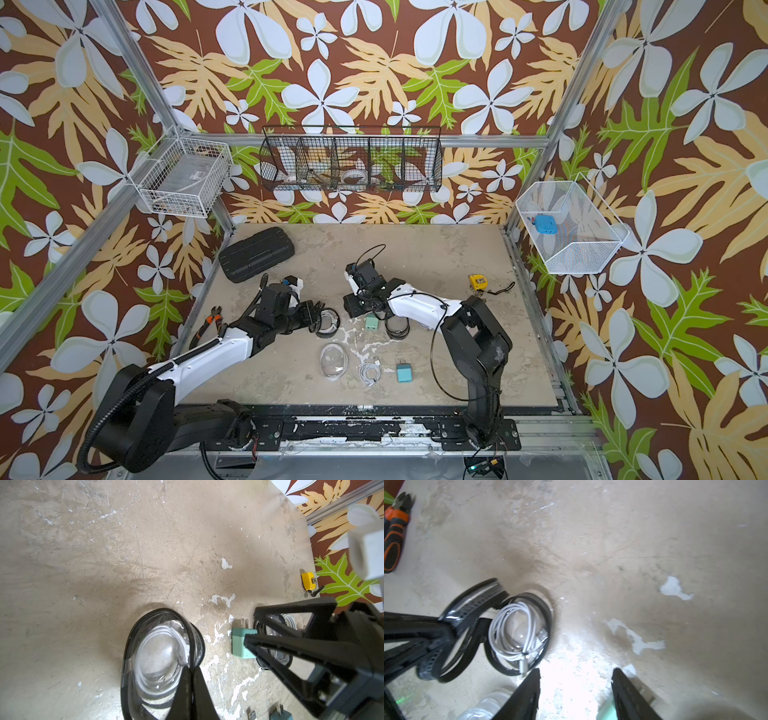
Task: Pack away charging kits
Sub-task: Place the charging cable in the storage bag, then pick up the plug from the center of the board.
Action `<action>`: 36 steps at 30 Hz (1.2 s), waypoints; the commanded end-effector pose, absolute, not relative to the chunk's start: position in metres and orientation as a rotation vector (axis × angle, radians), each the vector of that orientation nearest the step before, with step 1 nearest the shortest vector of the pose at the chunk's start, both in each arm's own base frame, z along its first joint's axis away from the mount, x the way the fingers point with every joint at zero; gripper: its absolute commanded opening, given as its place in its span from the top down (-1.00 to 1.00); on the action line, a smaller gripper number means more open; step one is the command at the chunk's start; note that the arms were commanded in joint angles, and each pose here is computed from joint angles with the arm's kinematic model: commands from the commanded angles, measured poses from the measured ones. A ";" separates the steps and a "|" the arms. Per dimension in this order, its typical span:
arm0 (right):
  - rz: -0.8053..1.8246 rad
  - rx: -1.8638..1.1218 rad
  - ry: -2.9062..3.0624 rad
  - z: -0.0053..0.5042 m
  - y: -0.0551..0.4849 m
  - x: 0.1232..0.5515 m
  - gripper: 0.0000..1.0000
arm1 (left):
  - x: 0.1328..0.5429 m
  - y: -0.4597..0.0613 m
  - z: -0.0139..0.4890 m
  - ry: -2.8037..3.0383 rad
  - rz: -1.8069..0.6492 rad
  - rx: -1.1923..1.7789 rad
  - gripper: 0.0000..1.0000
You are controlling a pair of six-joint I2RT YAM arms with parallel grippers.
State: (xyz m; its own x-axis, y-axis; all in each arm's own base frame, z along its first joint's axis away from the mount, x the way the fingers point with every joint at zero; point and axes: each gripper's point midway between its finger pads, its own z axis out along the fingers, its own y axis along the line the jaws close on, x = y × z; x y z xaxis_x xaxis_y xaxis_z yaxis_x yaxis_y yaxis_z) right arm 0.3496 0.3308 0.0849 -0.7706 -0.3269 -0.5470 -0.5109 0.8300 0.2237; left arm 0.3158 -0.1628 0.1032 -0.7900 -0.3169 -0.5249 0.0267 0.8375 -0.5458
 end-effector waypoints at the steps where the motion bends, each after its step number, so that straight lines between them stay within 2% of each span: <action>1: 0.410 -0.575 2.574 0.070 0.311 0.347 -0.21 | 0.318 -0.160 0.106 2.384 -0.693 -0.206 1.00; 8: 0.307 -0.497 2.640 0.051 0.285 0.340 -0.34 | 0.320 -0.162 0.114 2.366 -0.704 -0.188 1.00; 17: 0.304 -0.468 2.682 0.041 0.274 0.325 -0.31 | 0.319 -0.164 0.114 2.363 -0.716 -0.171 1.00; 26: 0.357 -0.492 2.693 0.036 0.286 0.327 -0.16 | 0.318 -0.165 0.114 2.360 -0.729 -0.163 1.00; 33: 0.362 -0.525 2.703 0.032 0.290 0.327 0.13 | 0.319 -0.168 0.111 2.368 -0.744 -0.162 1.00; 36: 0.356 -0.540 2.704 0.032 0.288 0.324 -0.04 | 0.318 -0.170 0.109 2.376 -0.753 -0.160 1.00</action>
